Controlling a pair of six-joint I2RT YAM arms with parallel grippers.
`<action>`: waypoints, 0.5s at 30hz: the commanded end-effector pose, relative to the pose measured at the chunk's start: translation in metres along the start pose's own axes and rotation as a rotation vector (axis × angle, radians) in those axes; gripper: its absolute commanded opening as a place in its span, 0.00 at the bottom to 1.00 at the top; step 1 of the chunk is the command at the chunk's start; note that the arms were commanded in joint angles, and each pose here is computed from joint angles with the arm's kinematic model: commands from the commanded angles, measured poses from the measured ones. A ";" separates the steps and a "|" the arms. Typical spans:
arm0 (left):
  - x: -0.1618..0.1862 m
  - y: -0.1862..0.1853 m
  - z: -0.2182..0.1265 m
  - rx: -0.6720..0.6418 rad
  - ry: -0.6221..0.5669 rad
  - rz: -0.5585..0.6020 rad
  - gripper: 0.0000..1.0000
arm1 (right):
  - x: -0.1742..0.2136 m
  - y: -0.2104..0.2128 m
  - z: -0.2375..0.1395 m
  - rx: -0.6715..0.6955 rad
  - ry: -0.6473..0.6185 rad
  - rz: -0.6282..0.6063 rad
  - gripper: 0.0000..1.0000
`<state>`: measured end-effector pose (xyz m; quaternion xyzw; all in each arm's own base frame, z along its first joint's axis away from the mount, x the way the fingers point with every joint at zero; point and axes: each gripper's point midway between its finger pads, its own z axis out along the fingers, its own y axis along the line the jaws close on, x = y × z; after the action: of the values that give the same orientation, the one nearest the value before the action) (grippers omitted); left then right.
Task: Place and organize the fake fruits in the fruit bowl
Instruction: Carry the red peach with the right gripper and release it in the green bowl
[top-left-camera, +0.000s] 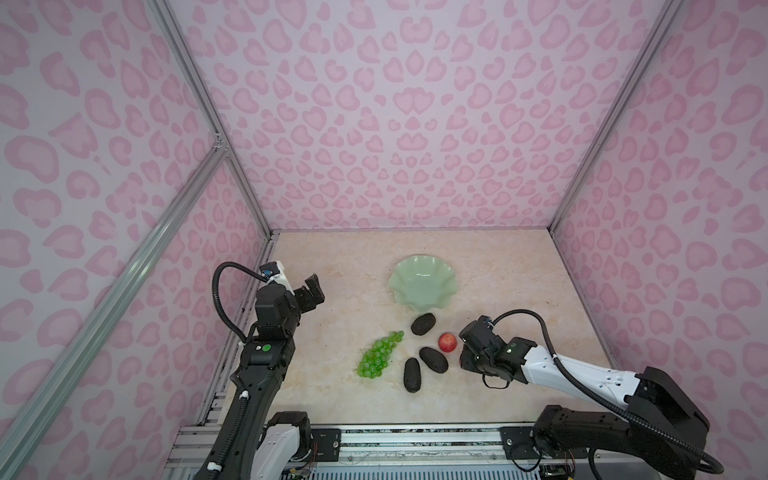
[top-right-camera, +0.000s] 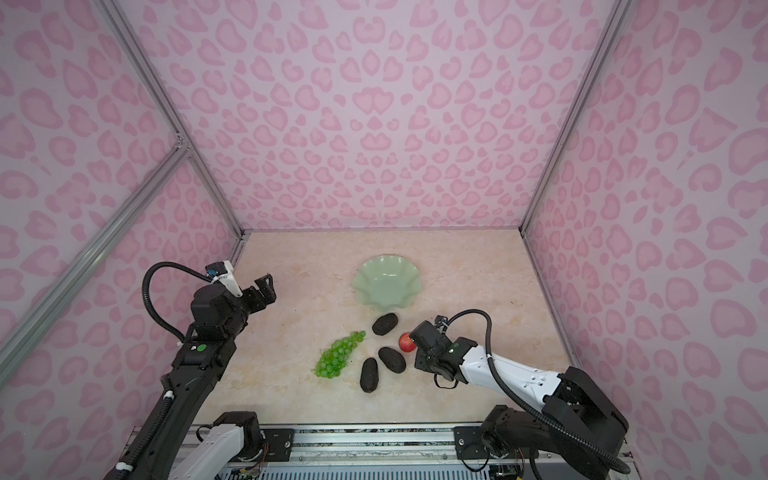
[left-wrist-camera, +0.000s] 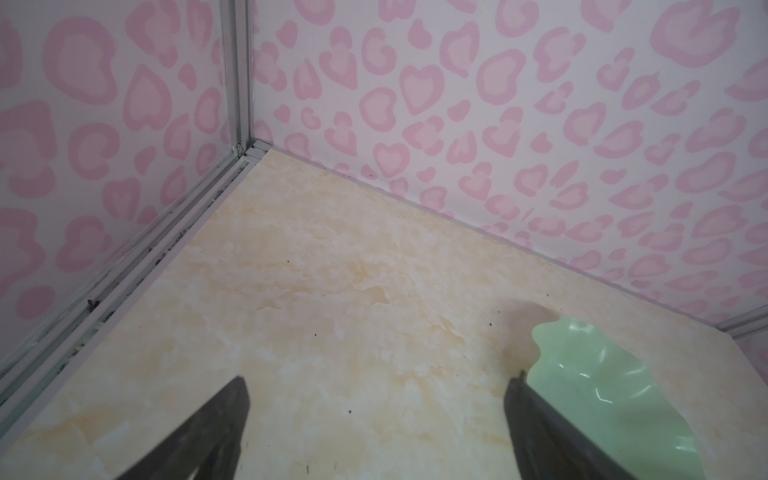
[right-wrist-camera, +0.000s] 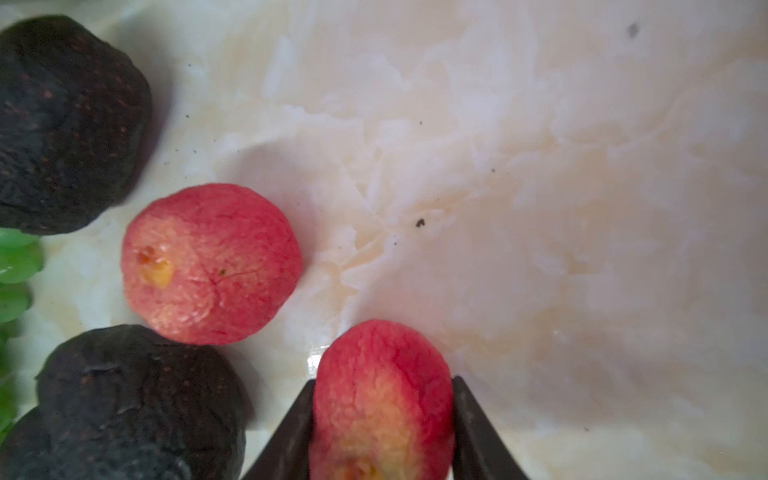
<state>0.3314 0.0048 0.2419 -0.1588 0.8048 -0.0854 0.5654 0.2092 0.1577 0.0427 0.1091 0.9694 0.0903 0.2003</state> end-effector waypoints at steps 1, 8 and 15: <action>-0.006 -0.004 -0.002 0.014 -0.004 -0.001 0.97 | -0.023 0.002 -0.018 0.031 -0.078 -0.041 0.38; 0.001 -0.011 -0.013 0.053 0.050 0.043 0.97 | -0.115 0.062 -0.073 -0.064 -0.296 -0.147 0.35; 0.039 -0.038 -0.034 0.231 0.242 0.004 0.98 | -0.190 0.131 -0.022 -0.106 -0.235 -0.263 0.35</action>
<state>0.3085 -0.0248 0.2407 -0.1029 0.8355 -0.1428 0.5206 0.3712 0.2137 0.1706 0.0401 0.9340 0.0948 0.3421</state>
